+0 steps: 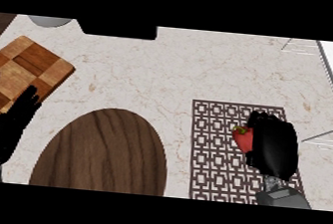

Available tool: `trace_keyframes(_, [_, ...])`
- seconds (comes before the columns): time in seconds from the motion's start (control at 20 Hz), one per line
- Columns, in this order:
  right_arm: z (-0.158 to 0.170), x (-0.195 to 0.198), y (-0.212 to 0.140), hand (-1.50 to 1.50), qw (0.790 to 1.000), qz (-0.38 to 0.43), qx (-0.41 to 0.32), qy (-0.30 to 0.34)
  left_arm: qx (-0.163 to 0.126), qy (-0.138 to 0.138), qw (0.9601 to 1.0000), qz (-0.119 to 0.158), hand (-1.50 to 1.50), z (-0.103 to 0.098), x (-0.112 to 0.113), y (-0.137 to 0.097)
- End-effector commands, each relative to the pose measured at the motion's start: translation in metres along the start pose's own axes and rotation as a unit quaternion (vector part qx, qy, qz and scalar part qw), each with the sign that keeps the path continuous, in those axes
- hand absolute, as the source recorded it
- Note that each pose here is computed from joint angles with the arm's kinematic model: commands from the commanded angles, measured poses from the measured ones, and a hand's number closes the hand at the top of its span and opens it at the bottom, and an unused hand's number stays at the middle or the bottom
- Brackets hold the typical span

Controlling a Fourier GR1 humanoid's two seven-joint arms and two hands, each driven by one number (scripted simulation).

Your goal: Pick the bell pepper from the placemat and place it in the tiered shelf

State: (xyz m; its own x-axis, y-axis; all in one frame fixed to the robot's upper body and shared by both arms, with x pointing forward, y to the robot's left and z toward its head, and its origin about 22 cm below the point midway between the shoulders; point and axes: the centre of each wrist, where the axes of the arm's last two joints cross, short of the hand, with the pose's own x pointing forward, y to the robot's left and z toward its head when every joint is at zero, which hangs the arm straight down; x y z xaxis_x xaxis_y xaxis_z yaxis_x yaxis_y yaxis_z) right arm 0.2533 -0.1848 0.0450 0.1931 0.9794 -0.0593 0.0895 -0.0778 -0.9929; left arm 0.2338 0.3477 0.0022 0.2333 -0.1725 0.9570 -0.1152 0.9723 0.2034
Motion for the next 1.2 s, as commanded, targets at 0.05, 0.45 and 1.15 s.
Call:
trace_keyframes(0.05, [-0.042, -0.029, -0.015, 1.50, 0.955, -0.074, 0.016, 0.286, -0.002, -0.011, 0.9999, -0.005, 0.00, -0.001, 0.004, 0.002])
trace_keyframes(0.45, [-0.121, -0.016, -0.105, 1.50, 0.837, -0.155, -0.046, 0.523, -0.029, -0.014, 0.9995, -0.002, 0.00, -0.005, 0.001, -0.023])
trace_keyframes(1.15, [-0.173, 0.048, -0.242, 1.50, 0.782, -0.231, -0.222, 0.535, -0.018, -0.014, 0.9997, -0.011, 0.00, -0.020, 0.014, -0.009])
